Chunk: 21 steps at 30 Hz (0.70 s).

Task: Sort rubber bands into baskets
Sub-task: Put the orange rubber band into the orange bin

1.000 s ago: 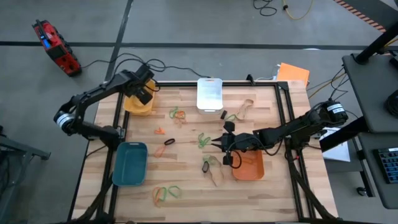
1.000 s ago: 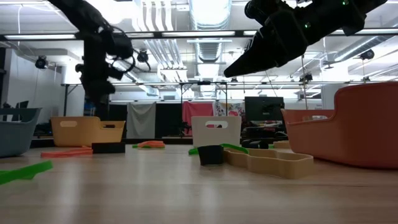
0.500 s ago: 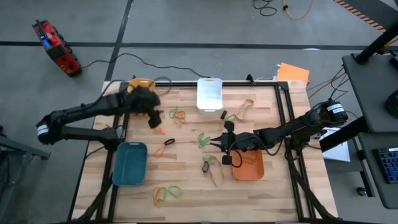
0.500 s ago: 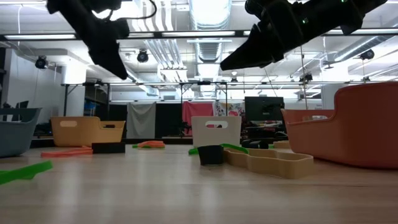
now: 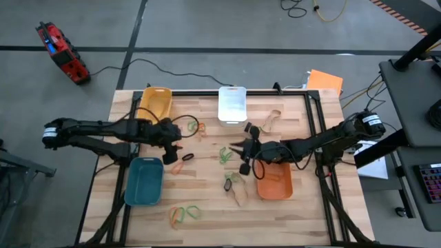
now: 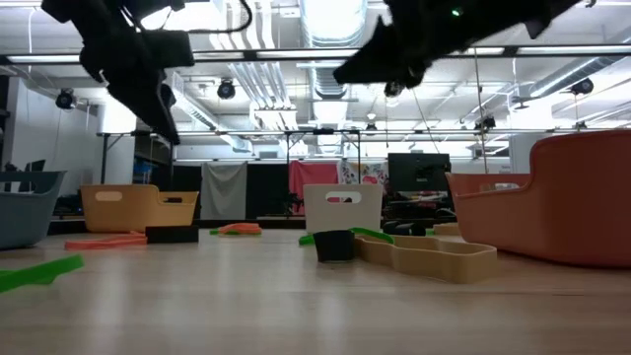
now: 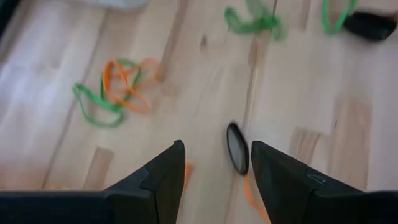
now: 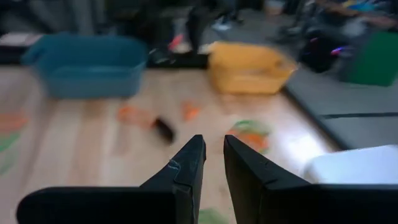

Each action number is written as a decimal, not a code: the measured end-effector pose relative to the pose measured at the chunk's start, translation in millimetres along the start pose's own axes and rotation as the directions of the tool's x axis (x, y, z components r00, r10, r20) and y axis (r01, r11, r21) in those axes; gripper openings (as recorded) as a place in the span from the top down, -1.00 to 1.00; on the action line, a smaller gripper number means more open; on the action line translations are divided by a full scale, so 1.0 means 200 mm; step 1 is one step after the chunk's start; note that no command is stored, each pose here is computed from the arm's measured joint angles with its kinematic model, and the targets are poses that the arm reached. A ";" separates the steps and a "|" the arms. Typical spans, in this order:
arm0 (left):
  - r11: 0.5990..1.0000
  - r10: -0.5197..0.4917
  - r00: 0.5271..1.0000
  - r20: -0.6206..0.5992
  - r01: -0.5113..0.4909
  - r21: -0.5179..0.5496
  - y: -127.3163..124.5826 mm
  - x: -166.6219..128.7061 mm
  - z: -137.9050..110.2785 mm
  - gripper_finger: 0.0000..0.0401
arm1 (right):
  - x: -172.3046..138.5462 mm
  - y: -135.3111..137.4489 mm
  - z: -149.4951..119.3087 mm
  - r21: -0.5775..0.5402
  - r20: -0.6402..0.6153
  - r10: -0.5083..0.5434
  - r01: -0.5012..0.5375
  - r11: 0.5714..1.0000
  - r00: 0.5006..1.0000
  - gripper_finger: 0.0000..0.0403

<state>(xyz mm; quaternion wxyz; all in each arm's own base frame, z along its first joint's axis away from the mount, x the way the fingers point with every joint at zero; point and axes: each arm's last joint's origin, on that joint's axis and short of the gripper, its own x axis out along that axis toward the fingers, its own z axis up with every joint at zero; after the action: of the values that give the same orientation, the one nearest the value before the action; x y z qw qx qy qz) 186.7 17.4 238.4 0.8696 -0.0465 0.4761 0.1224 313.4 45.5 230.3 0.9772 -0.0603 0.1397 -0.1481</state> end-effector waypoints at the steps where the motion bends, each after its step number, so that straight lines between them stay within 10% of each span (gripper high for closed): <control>1: 1.000 0.003 1.000 -0.019 -0.003 -0.002 0.00 0.01 0.00 0.16 | 0.00 -0.01 0.02 -0.009 0.007 -0.012 0.012 1.000 1.000 0.72; 21: 0.999 0.031 0.979 -0.199 -0.024 0.036 -0.03 0.23 -0.04 0.16 | -0.03 -0.03 -0.01 -0.073 -0.321 -0.030 0.006 0.997 0.947 0.72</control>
<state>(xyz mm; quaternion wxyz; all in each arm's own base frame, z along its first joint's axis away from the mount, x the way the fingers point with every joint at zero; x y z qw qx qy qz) 205.4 18.8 194.7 0.8162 -0.0375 0.5636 0.1213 305.6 42.5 231.0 0.9372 -0.0713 0.3017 -0.1598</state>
